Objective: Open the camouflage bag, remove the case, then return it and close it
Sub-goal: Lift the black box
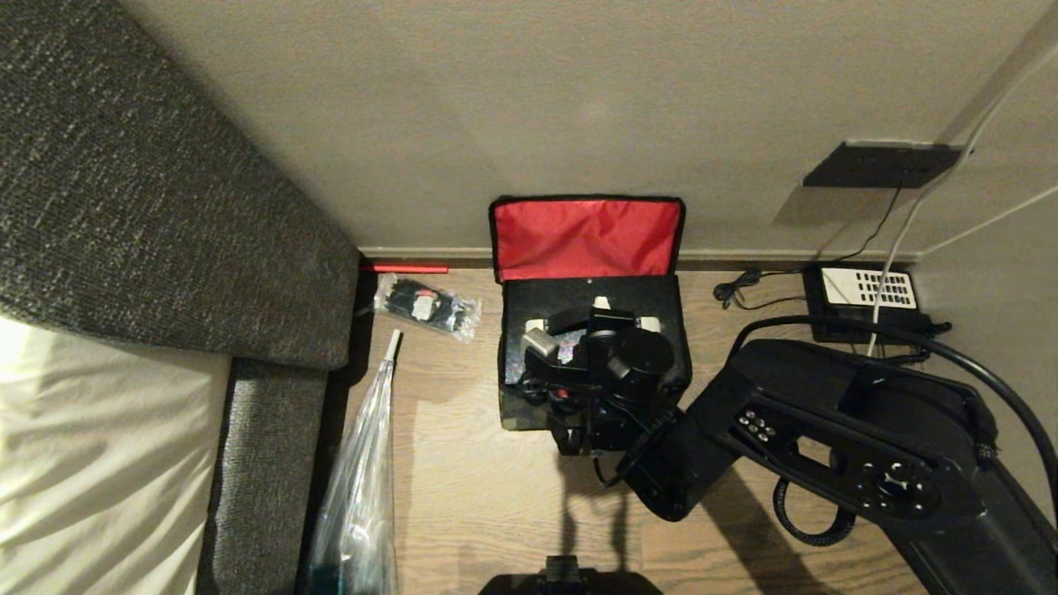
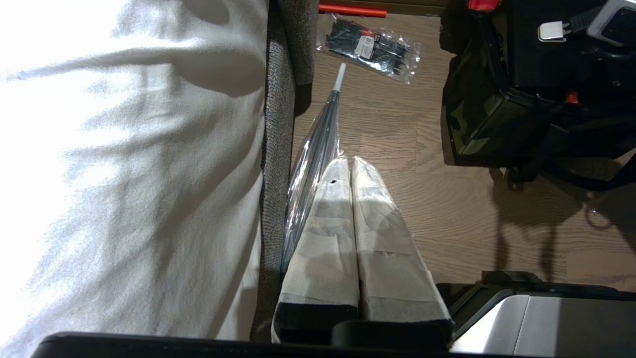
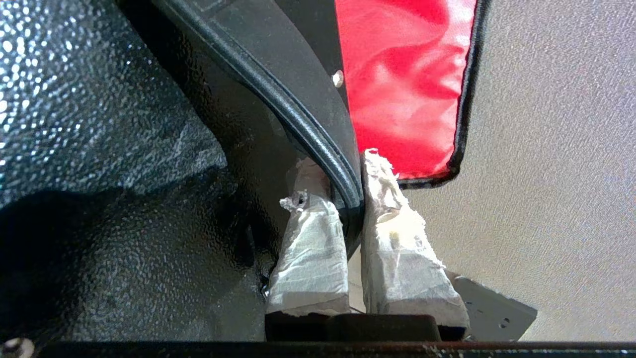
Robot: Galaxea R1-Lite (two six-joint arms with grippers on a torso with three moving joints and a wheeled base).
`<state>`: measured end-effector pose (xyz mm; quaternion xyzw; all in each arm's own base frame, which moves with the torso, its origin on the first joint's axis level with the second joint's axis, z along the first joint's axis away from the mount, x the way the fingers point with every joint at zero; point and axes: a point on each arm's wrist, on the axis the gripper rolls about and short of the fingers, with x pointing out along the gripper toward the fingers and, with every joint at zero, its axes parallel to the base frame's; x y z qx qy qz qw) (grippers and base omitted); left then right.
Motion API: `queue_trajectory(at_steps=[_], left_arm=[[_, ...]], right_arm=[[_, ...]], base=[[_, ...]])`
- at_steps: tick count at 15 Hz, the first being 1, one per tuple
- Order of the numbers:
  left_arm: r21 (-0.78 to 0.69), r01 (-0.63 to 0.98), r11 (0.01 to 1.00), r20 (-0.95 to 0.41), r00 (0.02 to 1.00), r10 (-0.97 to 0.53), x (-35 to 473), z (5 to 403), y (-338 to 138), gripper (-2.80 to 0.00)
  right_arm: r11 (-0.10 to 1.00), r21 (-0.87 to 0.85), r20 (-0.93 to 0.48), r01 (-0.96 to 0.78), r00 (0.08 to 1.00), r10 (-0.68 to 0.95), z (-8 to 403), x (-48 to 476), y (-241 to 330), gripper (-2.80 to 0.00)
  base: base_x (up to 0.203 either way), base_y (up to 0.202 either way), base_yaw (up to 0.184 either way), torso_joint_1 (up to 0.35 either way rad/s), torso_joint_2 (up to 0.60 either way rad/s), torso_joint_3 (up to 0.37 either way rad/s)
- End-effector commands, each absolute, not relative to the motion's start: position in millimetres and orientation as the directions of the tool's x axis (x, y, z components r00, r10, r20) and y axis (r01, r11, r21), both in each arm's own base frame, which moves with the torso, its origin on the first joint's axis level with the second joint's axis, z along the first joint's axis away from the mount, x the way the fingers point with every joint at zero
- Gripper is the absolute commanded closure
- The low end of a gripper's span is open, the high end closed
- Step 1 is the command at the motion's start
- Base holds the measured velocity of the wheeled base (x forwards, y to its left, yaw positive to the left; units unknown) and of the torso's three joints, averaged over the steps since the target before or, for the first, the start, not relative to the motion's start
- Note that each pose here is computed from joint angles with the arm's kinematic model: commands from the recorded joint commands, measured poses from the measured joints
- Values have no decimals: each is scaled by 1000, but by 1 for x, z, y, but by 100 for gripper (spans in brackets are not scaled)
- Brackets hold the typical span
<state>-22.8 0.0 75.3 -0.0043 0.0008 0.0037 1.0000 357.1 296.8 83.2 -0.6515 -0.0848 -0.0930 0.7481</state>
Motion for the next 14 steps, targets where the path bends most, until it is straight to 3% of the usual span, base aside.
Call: queue_trajectory(at_steps=[1,10,14], left_arm=[[-9,-8,1000,-3,1000,8,-23,75,0,0],[22,5,1000,-11,1000,-5,-24,80,0,0],[-64,177,982,-10,984,-178,-34,166,-4,0]], right_arm=[[144,-951,270,273,962,-40,85,361,300,0],[143,-952,265,269,963,-45,83,360,301,0],[147,-951,267,272,962,-49,84,361,302,0]], base=[[0,0,0,0,0,0],[0,0,0,0,0,0],[0,0,0,0,0,0]])
